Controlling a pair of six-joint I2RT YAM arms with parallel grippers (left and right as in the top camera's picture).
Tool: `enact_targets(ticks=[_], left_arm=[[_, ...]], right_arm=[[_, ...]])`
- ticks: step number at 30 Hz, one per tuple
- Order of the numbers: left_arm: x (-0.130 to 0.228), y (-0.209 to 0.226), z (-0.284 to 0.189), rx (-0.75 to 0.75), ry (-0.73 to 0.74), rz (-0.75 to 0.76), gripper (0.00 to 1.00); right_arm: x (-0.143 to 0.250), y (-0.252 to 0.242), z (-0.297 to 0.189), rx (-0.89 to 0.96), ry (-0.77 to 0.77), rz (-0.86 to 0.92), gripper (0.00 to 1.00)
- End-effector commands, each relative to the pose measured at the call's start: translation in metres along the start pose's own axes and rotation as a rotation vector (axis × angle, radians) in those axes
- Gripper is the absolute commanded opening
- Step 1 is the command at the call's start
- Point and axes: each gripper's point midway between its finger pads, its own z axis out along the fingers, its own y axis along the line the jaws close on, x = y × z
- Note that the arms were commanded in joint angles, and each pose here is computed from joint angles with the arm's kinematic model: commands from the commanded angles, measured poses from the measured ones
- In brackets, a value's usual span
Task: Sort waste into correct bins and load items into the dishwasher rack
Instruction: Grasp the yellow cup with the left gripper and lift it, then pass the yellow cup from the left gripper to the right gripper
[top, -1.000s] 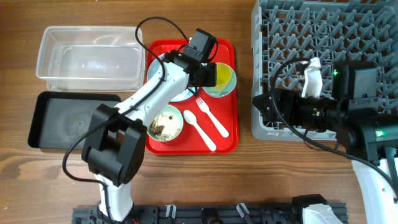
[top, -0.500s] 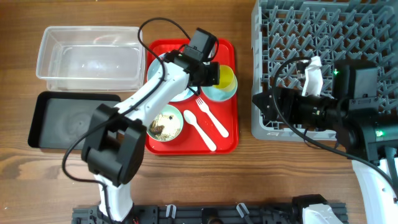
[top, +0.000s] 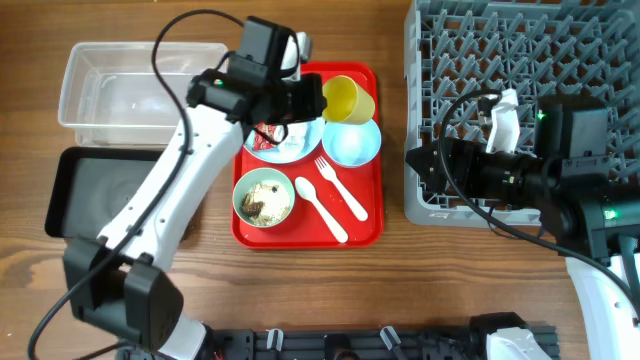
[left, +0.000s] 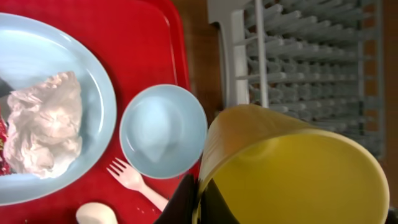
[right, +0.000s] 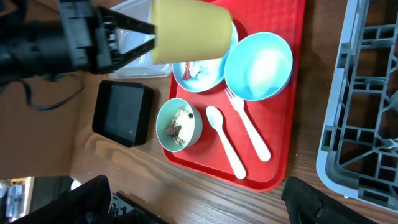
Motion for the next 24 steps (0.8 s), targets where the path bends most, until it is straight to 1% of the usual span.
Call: enact_targets(ticks=[1,5,10,15,19,21,24], left_arm=[[-0.001,-0.031,-0.035,0.142,-0.013,0.012,0.04],[0.005,-0.048,-0.05,0.242,0.013,0.02,0.04],[0.018,-0.072,-0.067,0.423,0.1,0.017,0.04],[0.032,-0.096,-0.088,0.614,0.199,0.022,0.04],[0.042,-0.112,-0.103,0.739,0.267,0.031,0.04],[0.046,-0.118,-0.112,0.796,0.298,0.035,0.04],[0.053,-0.13,-0.128,0.904,0.346,0.056,0.04]], right_arm=[[-0.004,0.01,-0.009,-0.03,-0.03,-0.019,0.9],[-0.003,0.014,-0.009,-0.051,-0.024,-0.077,0.9],[-0.001,0.024,-0.015,-0.094,-0.04,-0.146,0.9],[0.001,0.057,-0.029,-0.252,-0.069,-0.253,0.9],[-0.001,0.066,-0.035,-0.288,-0.098,-0.3,0.9],[-0.001,0.067,-0.036,-0.289,-0.103,-0.332,0.91],[0.003,0.087,-0.043,-0.411,-0.11,-0.444,0.96]])
